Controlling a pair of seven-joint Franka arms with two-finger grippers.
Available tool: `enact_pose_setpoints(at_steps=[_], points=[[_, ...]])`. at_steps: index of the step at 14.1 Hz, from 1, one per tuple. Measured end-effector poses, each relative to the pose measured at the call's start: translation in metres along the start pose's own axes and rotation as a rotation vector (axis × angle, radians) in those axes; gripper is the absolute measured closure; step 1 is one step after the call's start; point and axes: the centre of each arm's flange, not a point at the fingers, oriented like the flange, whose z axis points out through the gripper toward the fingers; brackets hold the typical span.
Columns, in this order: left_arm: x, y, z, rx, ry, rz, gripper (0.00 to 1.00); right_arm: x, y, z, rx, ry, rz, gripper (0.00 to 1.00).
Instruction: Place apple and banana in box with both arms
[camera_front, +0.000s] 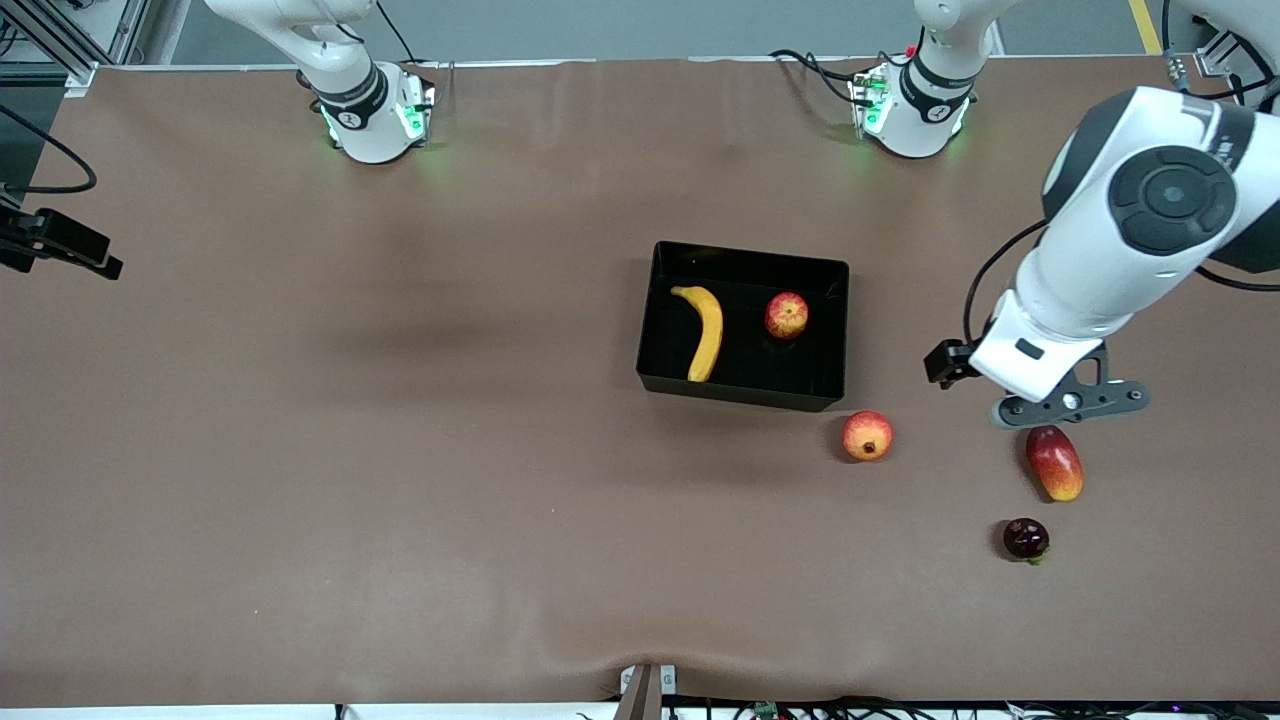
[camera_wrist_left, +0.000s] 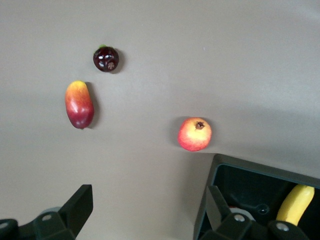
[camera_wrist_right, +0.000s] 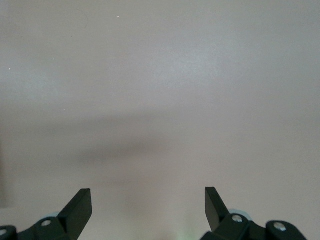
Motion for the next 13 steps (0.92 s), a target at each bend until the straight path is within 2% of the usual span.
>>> enact_pose_setpoints(at_steps=[2, 5, 7, 10, 13], points=[[0.003, -0.013, -0.009, 0.014, 0.018, 0.035, 0.00, -0.001, 0.000, 0.001, 0.000, -0.008, 0.002, 0.00], [-0.002, -0.024, -0.025, 0.005, 0.014, 0.030, 0.00, -0.014, 0.001, 0.001, 0.000, -0.078, 0.004, 0.00], [-0.005, -0.034, -0.036, -0.010, 0.007, 0.020, 0.00, -0.023, 0.001, -0.008, 0.006, -0.078, 0.004, 0.00], [-0.015, -0.051, -0.061, -0.034, 0.021, 0.016, 0.00, -0.029, -0.007, -0.018, 0.067, -0.060, -0.008, 0.00], [-0.026, -0.073, -0.081, -0.053, 0.030, 0.049, 0.00, -0.028, -0.009, -0.015, 0.080, -0.064, -0.011, 0.00]])
